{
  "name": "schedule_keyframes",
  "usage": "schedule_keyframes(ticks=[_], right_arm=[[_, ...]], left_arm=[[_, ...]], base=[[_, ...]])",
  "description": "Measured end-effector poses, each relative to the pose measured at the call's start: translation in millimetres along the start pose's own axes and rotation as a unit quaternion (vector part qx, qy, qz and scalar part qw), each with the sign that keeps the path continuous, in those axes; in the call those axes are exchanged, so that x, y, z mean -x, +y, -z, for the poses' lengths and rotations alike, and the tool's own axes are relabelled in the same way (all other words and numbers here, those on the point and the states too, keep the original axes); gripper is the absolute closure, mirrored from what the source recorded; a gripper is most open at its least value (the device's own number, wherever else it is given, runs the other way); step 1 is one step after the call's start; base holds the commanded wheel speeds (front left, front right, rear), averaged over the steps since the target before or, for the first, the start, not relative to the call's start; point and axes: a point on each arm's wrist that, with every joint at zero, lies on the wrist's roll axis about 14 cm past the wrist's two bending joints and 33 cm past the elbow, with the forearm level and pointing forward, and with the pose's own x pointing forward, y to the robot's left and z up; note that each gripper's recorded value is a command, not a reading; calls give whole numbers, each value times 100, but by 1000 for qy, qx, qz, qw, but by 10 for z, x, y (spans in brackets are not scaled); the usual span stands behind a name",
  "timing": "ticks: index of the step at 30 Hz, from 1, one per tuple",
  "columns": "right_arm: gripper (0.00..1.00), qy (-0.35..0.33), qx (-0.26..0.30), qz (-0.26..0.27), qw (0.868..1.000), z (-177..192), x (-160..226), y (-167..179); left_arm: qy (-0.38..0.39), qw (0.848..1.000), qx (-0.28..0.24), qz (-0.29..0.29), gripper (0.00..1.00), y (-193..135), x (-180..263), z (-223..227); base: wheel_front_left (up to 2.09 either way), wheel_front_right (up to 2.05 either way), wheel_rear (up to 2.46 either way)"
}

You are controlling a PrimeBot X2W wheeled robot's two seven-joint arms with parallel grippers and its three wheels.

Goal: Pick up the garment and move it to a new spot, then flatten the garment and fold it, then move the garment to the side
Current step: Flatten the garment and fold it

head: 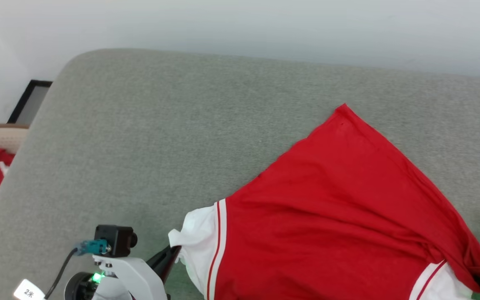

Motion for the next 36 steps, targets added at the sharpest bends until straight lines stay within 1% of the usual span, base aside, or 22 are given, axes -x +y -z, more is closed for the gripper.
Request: schedule_keyframes(ticks=[2, 3, 4, 5, 9, 14, 19, 22, 25, 30, 32, 36], right_arm=[[100, -8, 0, 3, 1000, 36, 26, -1], [81, -13, 0, 4, 1000, 42, 36, 6], [52, -17, 2, 7, 1000, 46, 46, 2], [0, -19, 6, 10, 1000, 48, 57, -5], [0, -17, 8, 13, 1000, 79, 104, -19], [0, -24, 9, 19, 999, 17, 214, -41], [0, -59, 28, 19, 998, -238, 425, 24], [0, -103, 54, 19, 993, -552, 561, 114], [0, -165, 89, 9, 982, -960, 684, 302], [0, -261, 154, -7, 953, -1603, 733, 649], [0, -286, 179, -11, 941, -1814, 683, 768], [0, -305, 216, -23, 927, -2122, 465, 982]], left_arm=[[0, 1000, -1, 6, 100, -37, -18, -10], [0, 1000, -1, 8, 100, -50, -26, -14], [0, 1000, -2, 10, 100, -62, -34, -18], [-1, 1000, -3, 12, 100, -71, -42, -25], [0, 1000, -5, 16, 100, -99, -68, -39], [0, 1000, -7, 21, 100, -130, -89, -44], [1, 1000, -7, 23, 100, -154, -71, -27], [0, 1000, -5, 24, 100, -163, -53, -21], [1, 1000, 0, 23, 100, -170, -32, 1], [-2, 1000, 0, 21, 100, -155, -23, -14], [-3, 1000, 0, 22, 100, -161, -26, -14], [-2, 1000, 7, 18, 100, -130, -34, -4]], base=[[0, 0, 0], [0, 0, 0], [0, 0, 0], [0, 0, 0], [0, 0, 0], [0, 0, 0], [0, 0, 0], [0, 0, 0], [0, 0, 0], [0, 0, 0], [0, 0, 0], [0, 0, 0]])
